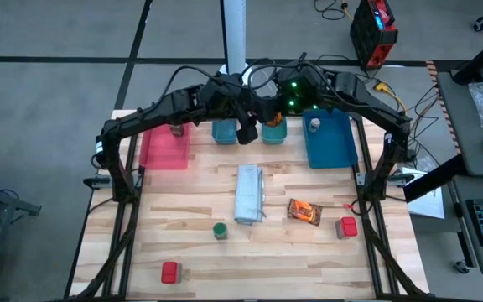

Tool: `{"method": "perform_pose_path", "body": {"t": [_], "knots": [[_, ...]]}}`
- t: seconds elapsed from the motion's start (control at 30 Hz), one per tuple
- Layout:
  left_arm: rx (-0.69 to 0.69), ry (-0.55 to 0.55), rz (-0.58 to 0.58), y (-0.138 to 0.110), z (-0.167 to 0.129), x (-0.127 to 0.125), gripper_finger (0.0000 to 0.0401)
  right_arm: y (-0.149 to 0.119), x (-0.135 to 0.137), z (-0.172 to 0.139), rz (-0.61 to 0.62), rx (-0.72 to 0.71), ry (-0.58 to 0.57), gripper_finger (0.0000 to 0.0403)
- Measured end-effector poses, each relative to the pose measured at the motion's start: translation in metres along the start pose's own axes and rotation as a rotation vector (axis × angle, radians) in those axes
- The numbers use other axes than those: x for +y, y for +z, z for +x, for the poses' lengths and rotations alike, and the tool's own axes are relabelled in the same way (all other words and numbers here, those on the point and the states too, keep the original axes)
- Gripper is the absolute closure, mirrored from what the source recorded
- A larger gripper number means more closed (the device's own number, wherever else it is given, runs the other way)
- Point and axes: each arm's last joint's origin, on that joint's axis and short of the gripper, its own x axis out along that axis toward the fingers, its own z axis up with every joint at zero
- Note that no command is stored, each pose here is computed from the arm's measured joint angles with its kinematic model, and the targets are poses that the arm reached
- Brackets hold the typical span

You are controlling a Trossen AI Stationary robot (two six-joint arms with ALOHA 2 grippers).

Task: Sort spices by type
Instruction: Put the brown seasoning bottle into the blue bin

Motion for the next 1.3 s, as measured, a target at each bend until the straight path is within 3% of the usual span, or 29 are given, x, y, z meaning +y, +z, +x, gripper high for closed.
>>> {"method": "perform_pose_path", "body": {"t": [0.03, 0.5, 0.67, 0.9, 1.1, 1.3], "knots": [[0.002, 0.0, 0.001, 0.0, 0.0, 0.0, 0.0209, 0.0, 0.0, 0.0, -0.004, 0.002, -0.002, 0.0243], [0.0, 0.023, -0.034, 0.0, 0.0, 0.0, 0.0202, 0.004, -0.007, -0.004, -0.025, 0.001, -0.012, 0.0244], [0.012, 0.041, -0.049, 0.001, -0.006, 0.001, 0.0182, 0.007, -0.025, -0.018, -0.01, 0.023, -0.093, 0.0244], [0.012, 0.054, -0.042, 0.002, -0.019, 0.004, 0.0155, 0.009, -0.075, -0.031, 0.012, 0.209, -0.33, 0.0244], [0.071, 0.074, -0.044, -0.003, -0.043, 0.01, 0.0153, 0.031, -0.126, -0.019, 0.016, 0.272, -0.354, 0.0244], [0.108, 0.08, -0.129, -0.008, -0.089, 0.018, 0.0154, 0.036, -0.185, -0.004, 0.037, 0.409, -0.353, 0.0244]]}}
